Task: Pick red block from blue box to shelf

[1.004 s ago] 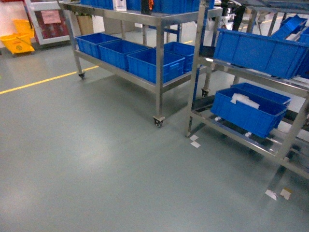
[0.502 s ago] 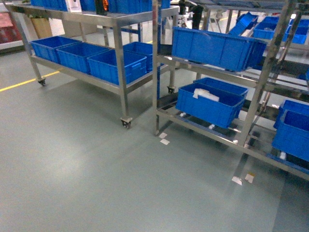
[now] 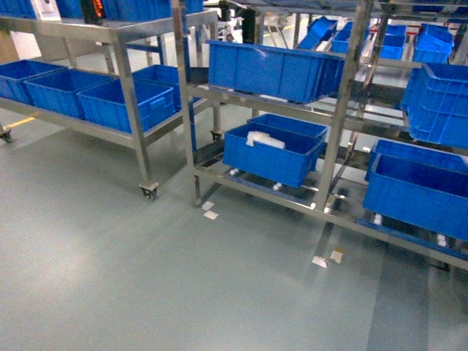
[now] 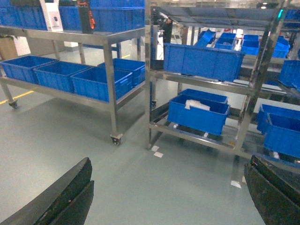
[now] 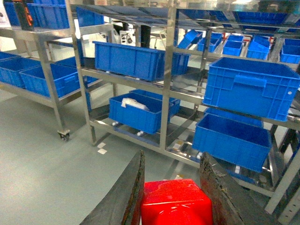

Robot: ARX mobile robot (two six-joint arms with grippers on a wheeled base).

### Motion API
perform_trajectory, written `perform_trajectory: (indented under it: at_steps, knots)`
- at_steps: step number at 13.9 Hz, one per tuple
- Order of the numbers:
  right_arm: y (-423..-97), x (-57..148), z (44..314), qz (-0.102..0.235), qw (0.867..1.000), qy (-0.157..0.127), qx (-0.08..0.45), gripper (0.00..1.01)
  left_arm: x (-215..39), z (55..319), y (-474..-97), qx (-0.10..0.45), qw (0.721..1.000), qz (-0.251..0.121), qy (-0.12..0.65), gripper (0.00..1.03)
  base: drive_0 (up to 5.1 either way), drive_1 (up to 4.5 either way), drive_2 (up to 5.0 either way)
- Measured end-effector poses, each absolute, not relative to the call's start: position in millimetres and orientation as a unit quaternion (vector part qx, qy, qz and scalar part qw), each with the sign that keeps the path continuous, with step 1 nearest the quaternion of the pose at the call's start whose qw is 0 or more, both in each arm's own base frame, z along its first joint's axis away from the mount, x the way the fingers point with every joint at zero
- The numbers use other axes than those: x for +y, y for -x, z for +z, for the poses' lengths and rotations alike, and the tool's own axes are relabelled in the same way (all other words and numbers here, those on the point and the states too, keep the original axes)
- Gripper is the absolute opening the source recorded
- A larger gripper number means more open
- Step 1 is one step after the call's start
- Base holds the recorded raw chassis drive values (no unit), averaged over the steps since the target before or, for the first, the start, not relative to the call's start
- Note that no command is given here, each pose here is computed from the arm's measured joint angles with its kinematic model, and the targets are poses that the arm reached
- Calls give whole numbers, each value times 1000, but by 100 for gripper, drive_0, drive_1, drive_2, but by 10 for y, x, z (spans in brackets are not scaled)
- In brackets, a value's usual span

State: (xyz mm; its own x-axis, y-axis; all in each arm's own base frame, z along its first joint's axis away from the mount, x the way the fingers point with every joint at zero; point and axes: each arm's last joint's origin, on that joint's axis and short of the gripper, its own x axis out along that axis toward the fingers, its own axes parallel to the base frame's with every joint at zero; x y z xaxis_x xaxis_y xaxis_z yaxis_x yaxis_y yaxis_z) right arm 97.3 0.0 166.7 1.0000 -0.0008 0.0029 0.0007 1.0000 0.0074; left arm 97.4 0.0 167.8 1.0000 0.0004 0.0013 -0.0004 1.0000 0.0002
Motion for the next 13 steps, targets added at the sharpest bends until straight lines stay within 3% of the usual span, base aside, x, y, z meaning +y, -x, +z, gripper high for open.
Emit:
perform_trajectory:
  at_steps: [13]
  knots:
    - [-973,0,1667,0,1000,-4,-1,28,0,1678,-974,-1,1000,0,0,98,-153,-153,-153]
